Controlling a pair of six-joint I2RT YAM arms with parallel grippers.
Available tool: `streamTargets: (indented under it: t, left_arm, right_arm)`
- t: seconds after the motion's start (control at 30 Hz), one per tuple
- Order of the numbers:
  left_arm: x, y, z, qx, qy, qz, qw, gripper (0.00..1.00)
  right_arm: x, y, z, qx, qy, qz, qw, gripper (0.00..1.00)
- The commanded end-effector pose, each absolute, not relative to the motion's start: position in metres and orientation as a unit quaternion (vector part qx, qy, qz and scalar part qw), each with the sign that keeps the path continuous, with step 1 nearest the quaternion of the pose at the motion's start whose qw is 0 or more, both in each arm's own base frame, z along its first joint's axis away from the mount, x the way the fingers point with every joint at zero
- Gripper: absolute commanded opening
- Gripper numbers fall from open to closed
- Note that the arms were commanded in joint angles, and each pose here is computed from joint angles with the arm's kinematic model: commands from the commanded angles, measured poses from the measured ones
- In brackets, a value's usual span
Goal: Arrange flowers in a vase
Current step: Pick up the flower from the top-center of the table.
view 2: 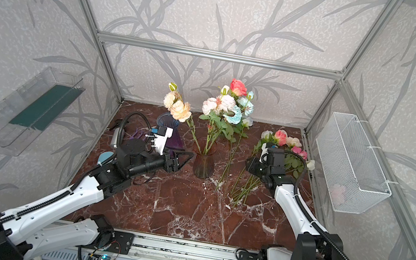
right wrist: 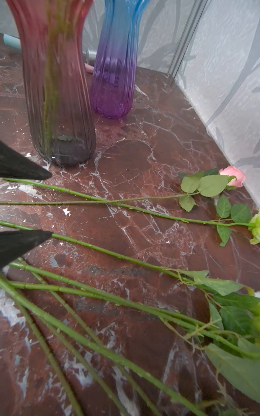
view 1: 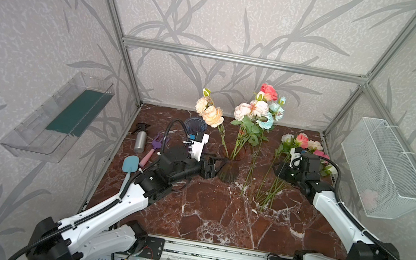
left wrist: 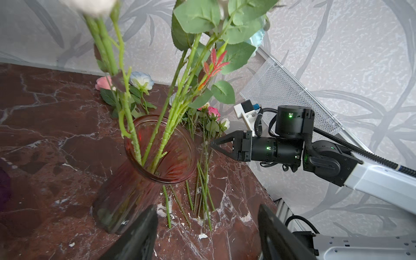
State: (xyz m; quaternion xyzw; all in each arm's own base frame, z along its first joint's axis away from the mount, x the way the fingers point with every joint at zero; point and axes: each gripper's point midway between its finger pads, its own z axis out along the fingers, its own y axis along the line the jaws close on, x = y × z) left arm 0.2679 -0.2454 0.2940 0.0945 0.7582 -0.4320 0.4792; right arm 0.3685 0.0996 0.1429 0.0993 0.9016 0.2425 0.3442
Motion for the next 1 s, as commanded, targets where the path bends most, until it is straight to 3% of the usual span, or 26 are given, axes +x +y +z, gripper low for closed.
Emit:
streamTargets:
  t: [0.0, 0.23, 0.4, 0.53, 0.97]
  left_arm:
    - [0.275, -0.228, 0.308, 0.074, 0.753, -0.395, 0.521, 0.72]
    - [0.277, -0.229, 0.303, 0.068, 0.761, -0.392, 0.513, 0.72]
    - [0.276, -0.234, 0.302, 0.071, 0.762, -0.402, 0.503, 0.72]
    - [0.277, -0.232, 0.301, 0.070, 0.763, -0.398, 0.504, 0.72]
    - [0.277, -0.229, 0.304, 0.070, 0.759, -0.396, 0.511, 0.72]
  right_arm:
    - [0.394, 0.100, 0.146, 0.100, 0.901, 0.237, 0.348, 0.23]
    - [0.432, 0.118, 0.109, 0.097, 0.917, 0.248, 0.296, 0.23]
    - [0.454, 0.163, 0.082, 0.036, 0.927, 0.276, 0.253, 0.39]
    - [0.472, 0.186, 0.066, -0.016, 0.939, 0.244, 0.241, 0.46]
    - [0.492, 0.176, 0.032, -0.037, 0.961, 0.155, 0.227, 0.44]
